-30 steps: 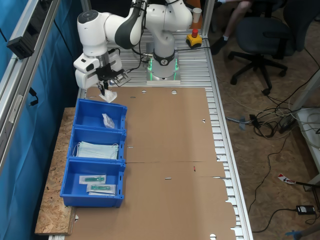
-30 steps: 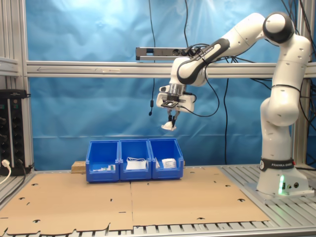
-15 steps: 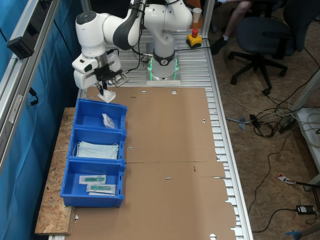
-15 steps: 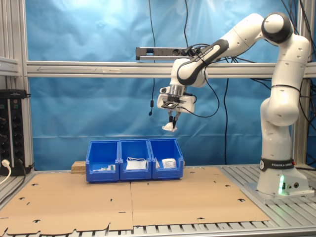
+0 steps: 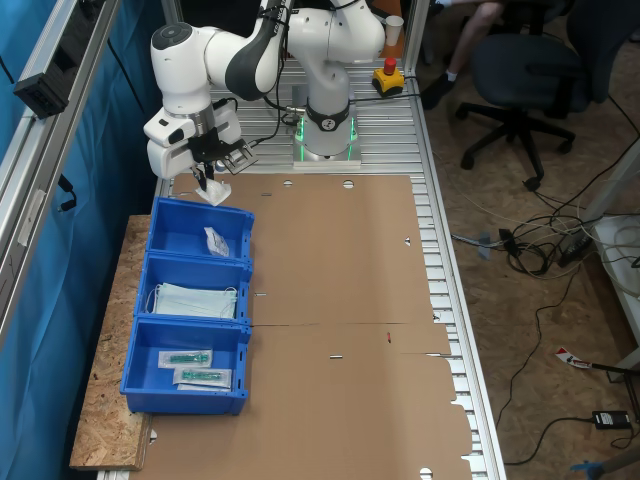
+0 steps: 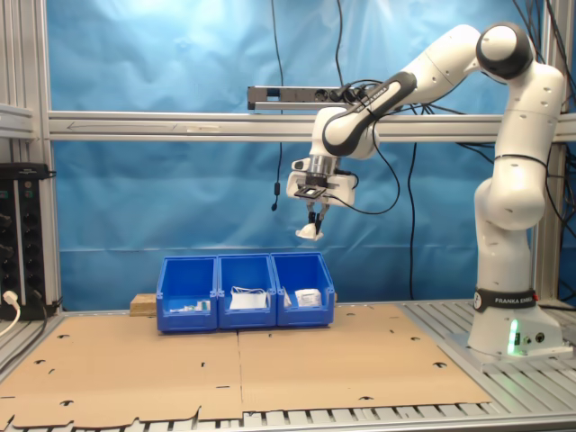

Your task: Pick and place sorting task of medical equipment.

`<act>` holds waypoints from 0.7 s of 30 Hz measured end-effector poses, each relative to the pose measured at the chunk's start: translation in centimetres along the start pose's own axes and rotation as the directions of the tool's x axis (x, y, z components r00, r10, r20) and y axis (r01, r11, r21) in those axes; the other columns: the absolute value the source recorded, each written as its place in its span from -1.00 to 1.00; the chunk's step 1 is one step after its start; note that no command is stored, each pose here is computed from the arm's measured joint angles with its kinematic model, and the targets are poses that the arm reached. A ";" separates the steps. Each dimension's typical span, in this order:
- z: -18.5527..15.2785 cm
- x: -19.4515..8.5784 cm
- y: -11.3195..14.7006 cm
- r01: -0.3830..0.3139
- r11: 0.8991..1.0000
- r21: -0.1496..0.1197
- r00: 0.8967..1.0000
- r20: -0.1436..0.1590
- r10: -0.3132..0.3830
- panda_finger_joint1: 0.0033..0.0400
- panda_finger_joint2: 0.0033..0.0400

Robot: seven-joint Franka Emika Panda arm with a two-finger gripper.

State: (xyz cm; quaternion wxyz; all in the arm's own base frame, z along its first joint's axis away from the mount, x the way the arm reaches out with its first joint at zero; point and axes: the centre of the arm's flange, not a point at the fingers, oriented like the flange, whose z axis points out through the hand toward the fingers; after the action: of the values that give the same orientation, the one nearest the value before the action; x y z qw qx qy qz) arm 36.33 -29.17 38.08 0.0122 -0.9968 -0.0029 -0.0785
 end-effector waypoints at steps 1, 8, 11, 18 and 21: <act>0.0 0.0 0.0 0.000 1.000 0.000 1.000 0.000 0.000 -0.85 -0.85; 0.2 -0.1 0.1 -0.003 1.000 0.001 1.000 0.005 0.003 -0.85 -0.85; 0.3 -0.1 0.2 -0.005 1.000 0.001 1.000 0.006 0.005 -0.85 -0.85; 0.0 -0.1 0.6 -0.012 1.000 -0.003 1.000 0.002 0.012 -0.85 -0.85; -0.1 0.0 0.7 -0.012 1.000 -0.005 1.000 0.000 0.012 -0.85 -0.85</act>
State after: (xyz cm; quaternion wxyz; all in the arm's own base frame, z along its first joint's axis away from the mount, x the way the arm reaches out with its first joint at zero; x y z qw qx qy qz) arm 36.27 -29.90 38.14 0.0102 -0.9969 0.0035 -0.0785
